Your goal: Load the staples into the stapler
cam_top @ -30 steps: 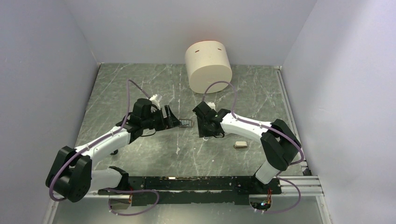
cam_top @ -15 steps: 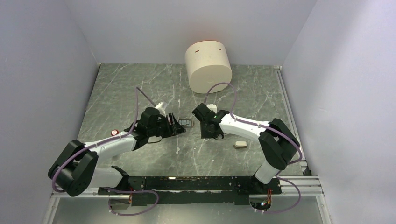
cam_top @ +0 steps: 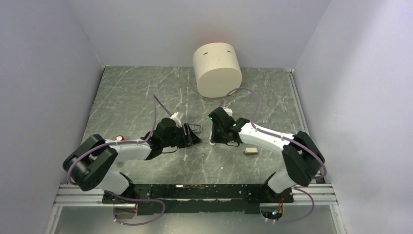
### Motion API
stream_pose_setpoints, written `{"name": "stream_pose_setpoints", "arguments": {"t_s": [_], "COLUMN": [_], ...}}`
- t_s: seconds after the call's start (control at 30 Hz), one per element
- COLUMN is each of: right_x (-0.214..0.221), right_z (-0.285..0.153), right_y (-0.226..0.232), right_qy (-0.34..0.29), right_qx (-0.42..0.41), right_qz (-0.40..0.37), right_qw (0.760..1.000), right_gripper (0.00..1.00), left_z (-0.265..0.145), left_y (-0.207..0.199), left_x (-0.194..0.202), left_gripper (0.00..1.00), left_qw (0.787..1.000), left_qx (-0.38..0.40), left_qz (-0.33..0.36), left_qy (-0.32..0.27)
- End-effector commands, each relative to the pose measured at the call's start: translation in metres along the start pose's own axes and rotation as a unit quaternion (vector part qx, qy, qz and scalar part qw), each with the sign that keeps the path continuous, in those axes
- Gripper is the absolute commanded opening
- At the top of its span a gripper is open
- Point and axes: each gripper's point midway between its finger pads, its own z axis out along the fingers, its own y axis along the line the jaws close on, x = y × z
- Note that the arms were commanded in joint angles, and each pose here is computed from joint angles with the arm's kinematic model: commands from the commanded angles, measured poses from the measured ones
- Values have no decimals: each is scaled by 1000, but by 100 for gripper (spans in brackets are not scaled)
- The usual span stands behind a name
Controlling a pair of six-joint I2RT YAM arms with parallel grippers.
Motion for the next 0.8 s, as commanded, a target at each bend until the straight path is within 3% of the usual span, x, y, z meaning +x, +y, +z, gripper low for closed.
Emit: {"name": "stream_pose_setpoints", "arguments": {"t_s": [0.0,0.37,0.5,0.77], "right_x": [-5,8,8,7], "right_z": [-8,-9,-11,-14], "right_y": [11,19,22,24], "right_qy": [-6,28,33,37], "right_qx": [-67,-134,-147,-160], "right_qz": [63,108,113,117], "right_qw": [996,985,982,979], "right_gripper": [19,18,17,17], "left_z": [15,29,35,38], "left_y": [-19,-30,-28,-26], "left_x": [2,18,21,25], "left_gripper": [54,49,39,31], "left_qw": [999,998,999,999], "left_qx": [31,53,46,43], "left_qz": [15,12,14,20], "left_qy": [-19,-22,-15,-10]}}
